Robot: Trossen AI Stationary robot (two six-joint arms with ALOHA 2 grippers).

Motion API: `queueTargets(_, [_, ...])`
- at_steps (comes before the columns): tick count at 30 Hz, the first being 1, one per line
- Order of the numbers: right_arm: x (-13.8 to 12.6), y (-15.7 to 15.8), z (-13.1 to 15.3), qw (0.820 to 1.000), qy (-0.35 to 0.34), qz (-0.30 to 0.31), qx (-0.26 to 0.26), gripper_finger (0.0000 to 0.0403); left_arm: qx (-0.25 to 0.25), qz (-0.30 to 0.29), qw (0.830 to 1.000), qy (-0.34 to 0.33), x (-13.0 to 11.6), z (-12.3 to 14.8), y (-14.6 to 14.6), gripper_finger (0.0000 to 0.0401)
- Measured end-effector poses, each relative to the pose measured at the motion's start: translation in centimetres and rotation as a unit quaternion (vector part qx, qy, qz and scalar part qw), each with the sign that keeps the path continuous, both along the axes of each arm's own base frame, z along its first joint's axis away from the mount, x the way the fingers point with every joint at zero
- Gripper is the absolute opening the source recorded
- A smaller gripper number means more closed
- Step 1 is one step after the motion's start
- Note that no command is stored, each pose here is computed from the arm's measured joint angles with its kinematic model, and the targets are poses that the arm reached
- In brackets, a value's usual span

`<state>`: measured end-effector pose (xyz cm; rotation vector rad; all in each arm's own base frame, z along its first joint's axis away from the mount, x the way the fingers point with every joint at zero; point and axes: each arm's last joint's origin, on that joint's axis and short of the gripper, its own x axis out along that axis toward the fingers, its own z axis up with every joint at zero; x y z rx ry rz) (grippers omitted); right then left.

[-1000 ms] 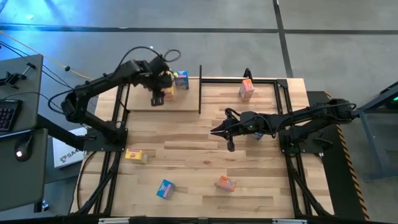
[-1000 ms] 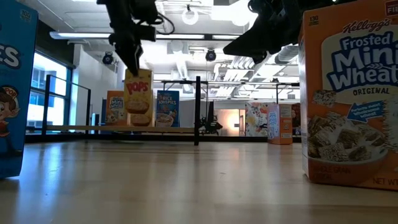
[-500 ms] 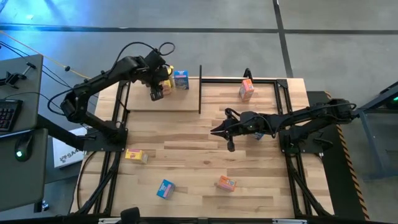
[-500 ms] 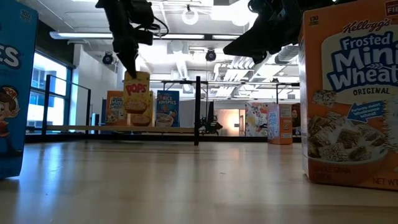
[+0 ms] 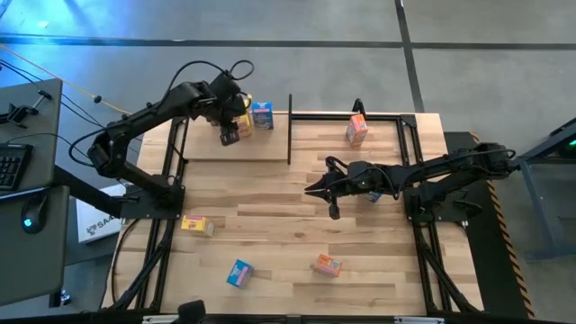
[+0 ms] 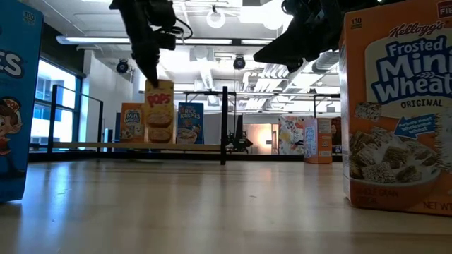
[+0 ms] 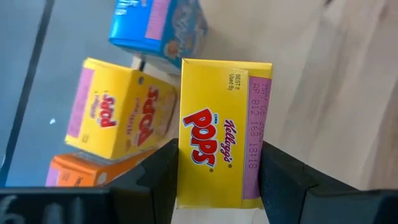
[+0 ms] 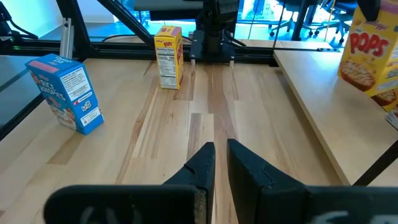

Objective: Stack cereal on shelf
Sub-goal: Put the bottom yellow cereal box on the shelf aligned with the other yellow cereal box

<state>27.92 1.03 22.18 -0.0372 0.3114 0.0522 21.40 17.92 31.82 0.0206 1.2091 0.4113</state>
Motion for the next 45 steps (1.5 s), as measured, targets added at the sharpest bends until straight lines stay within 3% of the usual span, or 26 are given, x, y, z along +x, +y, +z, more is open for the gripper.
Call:
queueTargets(13, [0.0, 0.0, 0.0, 1.0, 0.0, 0.0, 0.0, 0.0029, -0.019, -0.021, 0.999, 0.039, -1.3, -3.3, 1.5, 0.0181])
queueTargets(23, [0.0, 0.0, 0.0, 1.0, 0.0, -0.001, 0.004, 0.0029, 0.029, -0.028, 0.998, 0.046, -0.9, -3.1, 1.9, 0.0259])
queueTargets(28, [0.0, 0.0, 0.0, 1.0, 0.0, -0.001, 0.004, 0.0029, 0.039, -0.049, 0.997, 0.05, -1.0, -2.8, 1.6, 0.0266])
queueTargets(33, [0.0, 0.0, 0.0, 1.0, 0.0, -0.001, 0.004, 0.0029, 0.1, -0.057, 0.992, 0.055, -0.7, -0.8, -0.1, 0.0266])
queueTargets(36, [0.0, 0.0, 0.0, 1.0, 0.001, 0.0, 0.001, 0.0029, 0.127, -0.033, 0.991, 0.022, -0.8, 1.0, -1.6, 0.0257])
queueTargets(39, [-0.1, 0.0, -0.2, 1.0, 0.01, 0.001, -0.004, 0.0029, 0.097, -0.007, 0.995, -0.035, -1.1, 1.4, -3.4, 0.0233])
queueTargets(45, [-0.3, 0.0, -0.7, 1.0, 0.007, 0.003, -0.017, 0.0029, 0.115, 0.009, 0.979, -0.167, -2.5, -1.4, -6.6, 0.0139])
